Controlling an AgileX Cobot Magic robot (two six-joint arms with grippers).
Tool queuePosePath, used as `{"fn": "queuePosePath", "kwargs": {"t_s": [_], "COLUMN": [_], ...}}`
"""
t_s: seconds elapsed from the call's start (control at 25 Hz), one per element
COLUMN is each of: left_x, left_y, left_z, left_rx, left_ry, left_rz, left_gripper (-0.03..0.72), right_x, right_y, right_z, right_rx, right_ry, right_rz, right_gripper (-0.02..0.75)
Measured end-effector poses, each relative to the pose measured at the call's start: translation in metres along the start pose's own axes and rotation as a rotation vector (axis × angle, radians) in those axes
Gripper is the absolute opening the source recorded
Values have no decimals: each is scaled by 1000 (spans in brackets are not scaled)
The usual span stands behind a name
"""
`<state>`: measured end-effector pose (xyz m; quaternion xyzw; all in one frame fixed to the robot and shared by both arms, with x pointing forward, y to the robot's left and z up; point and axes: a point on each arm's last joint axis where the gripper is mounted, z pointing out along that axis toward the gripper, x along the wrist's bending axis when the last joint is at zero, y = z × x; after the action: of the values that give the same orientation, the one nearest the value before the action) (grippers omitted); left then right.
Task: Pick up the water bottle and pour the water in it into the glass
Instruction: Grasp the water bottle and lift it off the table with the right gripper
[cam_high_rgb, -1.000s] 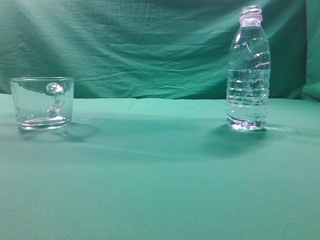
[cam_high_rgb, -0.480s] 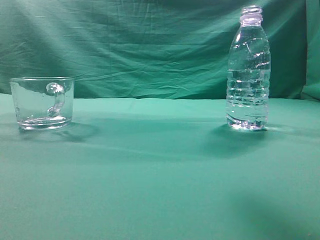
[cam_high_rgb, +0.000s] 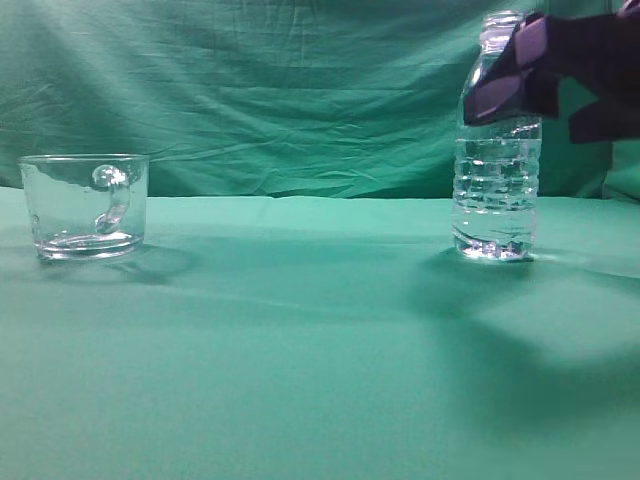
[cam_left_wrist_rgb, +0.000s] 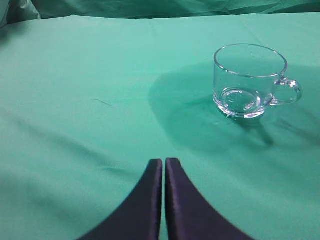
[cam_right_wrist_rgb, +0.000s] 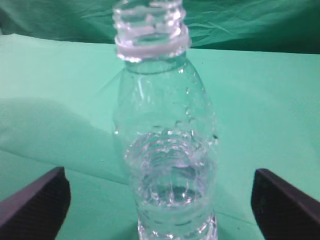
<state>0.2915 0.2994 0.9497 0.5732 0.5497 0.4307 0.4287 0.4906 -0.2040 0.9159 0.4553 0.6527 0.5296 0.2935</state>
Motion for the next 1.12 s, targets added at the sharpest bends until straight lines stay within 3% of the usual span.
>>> {"fn": "queuePosePath", "kwargs": {"t_s": [0.32,0.36,0.8,0.84,0.88,1.12], "left_x": [0,0,0,0,0,0], "left_y": [0,0,0,0,0,0], "left_z": [0,0,0,0,0,0], "left_rx": [0,0,0,0,0,0], "left_ry": [0,0,0,0,0,0], "left_rz": [0,0,0,0,0,0], "left_gripper": [0,0,0,0,0,0], "right_x": [-6,-6,-6,-5,-5,-4], "right_y": [-14,-15,-18,-18,-19,-19], "right_z": [40,43,53,53,53,53], "right_rx": [-11,-15,-52,-51,-49,-47], "right_ry": [7,8,36,38,39,57], "right_rz": [11,12,2,1,1,-10], "right_gripper": [671,612,302,318,274,287]}}
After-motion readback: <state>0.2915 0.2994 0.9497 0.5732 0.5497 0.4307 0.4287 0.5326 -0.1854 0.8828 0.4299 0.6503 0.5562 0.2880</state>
